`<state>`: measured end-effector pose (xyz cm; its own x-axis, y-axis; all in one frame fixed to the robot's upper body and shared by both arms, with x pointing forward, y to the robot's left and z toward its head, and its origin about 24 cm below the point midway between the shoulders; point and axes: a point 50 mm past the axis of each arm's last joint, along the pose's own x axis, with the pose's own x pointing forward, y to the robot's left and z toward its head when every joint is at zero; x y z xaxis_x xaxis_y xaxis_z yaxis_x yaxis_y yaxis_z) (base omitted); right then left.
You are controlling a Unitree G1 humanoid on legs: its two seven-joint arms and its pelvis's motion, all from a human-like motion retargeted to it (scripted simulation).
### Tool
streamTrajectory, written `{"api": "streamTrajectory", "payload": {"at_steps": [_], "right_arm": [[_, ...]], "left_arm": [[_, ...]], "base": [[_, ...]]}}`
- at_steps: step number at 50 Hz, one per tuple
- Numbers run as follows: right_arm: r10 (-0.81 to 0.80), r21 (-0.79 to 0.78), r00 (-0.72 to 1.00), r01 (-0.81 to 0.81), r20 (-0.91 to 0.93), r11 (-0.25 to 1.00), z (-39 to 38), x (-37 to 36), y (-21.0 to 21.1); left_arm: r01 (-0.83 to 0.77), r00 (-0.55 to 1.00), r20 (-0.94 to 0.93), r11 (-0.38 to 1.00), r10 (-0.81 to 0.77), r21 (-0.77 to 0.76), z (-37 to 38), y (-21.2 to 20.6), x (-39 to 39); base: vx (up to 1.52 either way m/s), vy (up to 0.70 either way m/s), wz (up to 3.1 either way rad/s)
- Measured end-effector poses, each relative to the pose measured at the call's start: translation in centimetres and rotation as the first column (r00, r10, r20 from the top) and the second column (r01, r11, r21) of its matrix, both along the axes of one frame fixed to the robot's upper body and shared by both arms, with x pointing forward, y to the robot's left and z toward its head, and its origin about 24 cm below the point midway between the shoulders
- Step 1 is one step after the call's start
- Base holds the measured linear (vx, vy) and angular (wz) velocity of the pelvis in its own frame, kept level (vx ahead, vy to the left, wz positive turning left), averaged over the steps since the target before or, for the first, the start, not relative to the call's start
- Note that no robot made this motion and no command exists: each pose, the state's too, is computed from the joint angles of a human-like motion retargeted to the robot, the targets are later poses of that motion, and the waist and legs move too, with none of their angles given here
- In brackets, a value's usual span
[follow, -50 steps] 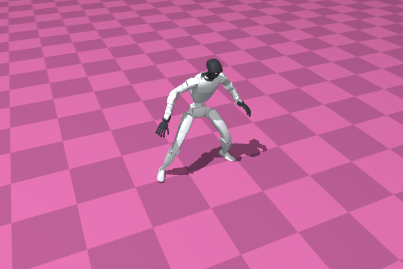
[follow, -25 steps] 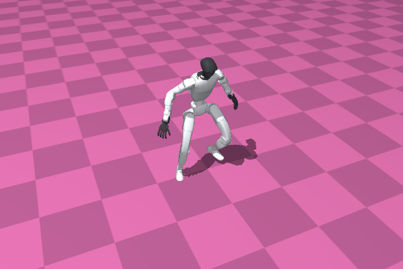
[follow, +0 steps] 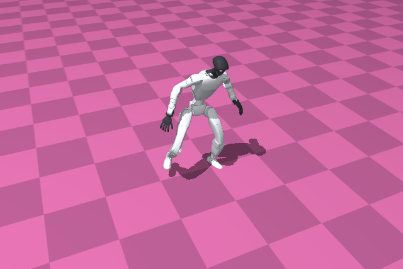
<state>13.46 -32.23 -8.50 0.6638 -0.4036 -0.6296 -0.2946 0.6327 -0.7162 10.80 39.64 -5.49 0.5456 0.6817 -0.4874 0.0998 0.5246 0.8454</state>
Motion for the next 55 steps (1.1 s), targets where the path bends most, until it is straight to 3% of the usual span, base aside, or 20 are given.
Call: {"api": "streamTrajectory", "payload": {"at_steps": [17,29,37,55], "right_arm": [[-0.124,-0.071,0.99,0.119,-0.072,0.99,0.1,-2.8,-2.8],[-0.004,-0.17,1.0,0.005,0.005,0.985,1.4,-0.8,-2.9],[-0.015,-0.131,0.999,0.02,0.044,0.991,2.7,-0.3,-3.5],[-0.089,-0.076,0.996,0.087,-0.022,0.993,2.1,0.0,-4.0]], "left_arm": [[-0.226,0.965,0.141,0.974,0.221,0.019,1.7,2.9,-2.5],[-0.106,0.994,-0.036,0.993,0.105,-0.046,-2.2,-1.2,-3.7],[-0.041,0.989,-0.144,0.994,0.026,-0.103,-3.8,-3.1,-5.4],[-0.114,0.978,-0.187,0.988,0.094,-0.101,-3.6,-1.9,-5.7]], "base": [[0.04,-0.41,-0.21],[0.06,-0.68,-0.14],[0.08,-0.46,0.12],[0.02,-0.14,0.03]]}}
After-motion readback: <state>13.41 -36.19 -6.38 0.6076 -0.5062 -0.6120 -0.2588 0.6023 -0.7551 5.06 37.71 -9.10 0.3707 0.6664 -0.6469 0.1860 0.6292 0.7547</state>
